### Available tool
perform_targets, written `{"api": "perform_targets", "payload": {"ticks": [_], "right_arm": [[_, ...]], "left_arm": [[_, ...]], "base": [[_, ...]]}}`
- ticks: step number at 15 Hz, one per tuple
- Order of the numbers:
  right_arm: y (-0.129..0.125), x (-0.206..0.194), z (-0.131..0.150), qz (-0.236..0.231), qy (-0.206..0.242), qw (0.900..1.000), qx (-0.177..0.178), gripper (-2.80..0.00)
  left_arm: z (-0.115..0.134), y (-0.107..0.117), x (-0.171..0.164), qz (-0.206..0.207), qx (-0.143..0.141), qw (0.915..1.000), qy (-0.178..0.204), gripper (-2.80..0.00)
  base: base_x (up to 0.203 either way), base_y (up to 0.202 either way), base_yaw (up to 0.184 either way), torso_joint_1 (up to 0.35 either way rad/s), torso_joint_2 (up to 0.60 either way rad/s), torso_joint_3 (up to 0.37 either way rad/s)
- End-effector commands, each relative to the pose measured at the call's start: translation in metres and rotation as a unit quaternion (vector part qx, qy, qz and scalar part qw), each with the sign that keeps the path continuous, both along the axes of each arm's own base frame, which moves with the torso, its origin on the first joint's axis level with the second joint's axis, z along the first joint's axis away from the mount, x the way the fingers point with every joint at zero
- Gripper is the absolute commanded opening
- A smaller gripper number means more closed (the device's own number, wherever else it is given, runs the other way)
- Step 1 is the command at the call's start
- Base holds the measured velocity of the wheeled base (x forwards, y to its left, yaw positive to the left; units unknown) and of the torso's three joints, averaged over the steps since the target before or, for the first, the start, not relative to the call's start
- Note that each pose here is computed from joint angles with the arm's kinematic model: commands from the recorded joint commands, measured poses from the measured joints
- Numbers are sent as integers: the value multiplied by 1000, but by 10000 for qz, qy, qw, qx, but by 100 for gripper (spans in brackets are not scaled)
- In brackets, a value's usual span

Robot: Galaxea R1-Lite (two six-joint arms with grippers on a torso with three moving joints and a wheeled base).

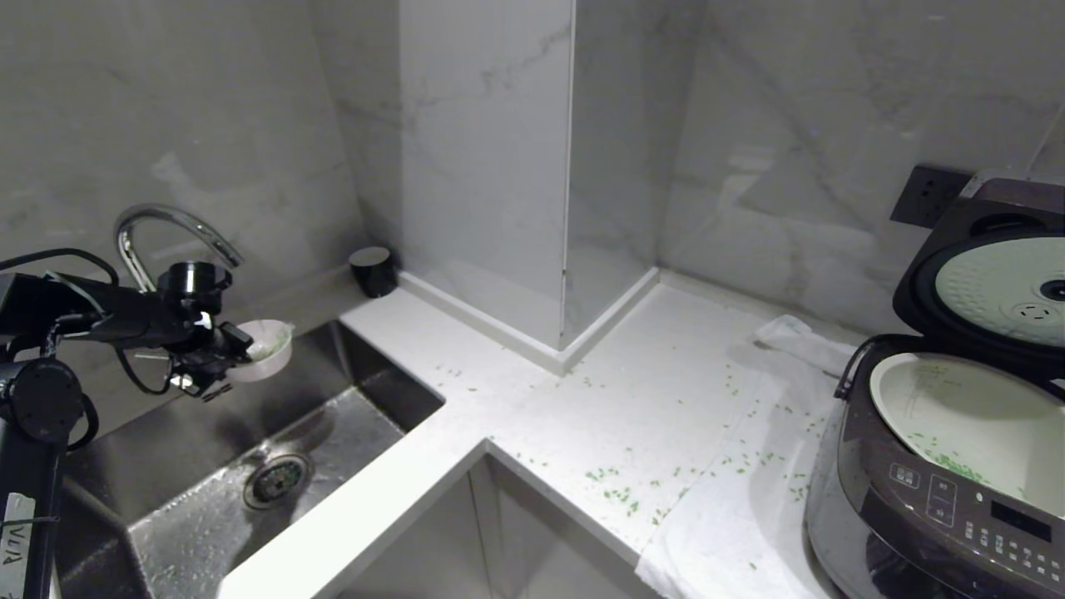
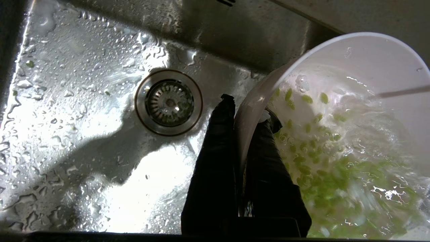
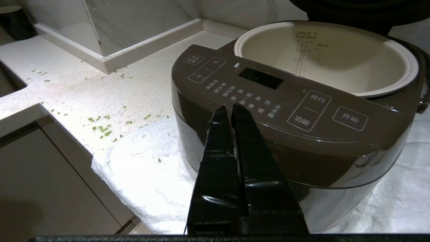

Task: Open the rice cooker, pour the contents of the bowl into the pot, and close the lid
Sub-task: Fill a bowl with water from the tap

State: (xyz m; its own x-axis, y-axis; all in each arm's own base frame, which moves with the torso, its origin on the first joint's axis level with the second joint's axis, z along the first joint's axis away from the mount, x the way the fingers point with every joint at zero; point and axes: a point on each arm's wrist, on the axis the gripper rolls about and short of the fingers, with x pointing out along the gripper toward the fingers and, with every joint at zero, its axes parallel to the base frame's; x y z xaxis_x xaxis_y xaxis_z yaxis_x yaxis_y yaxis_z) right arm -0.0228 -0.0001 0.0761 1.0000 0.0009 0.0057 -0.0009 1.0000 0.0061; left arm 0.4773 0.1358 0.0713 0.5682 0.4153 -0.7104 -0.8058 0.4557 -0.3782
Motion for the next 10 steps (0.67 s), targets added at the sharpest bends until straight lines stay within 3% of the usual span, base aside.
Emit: {"api": "perform_targets", "payload": {"ticks": [1, 7, 10], "right_arm": [[0, 0, 0, 4, 6, 10000, 0, -280], [0, 0, 0, 5, 6, 10000, 0, -280], [0, 0, 0, 3, 6, 10000, 0, -280]], "left_arm": [[-1, -7, -5, -23, -55, 9999, 101, -280], [-3, -55, -15, -326, -252, 9985, 348, -280], [-2, -91, -19, -631, -309, 9966, 425, -280]], "base": [[0, 0, 0, 0, 0, 0], [0, 0, 0, 0, 0, 0], [0, 0, 0, 0, 0, 0]]}}
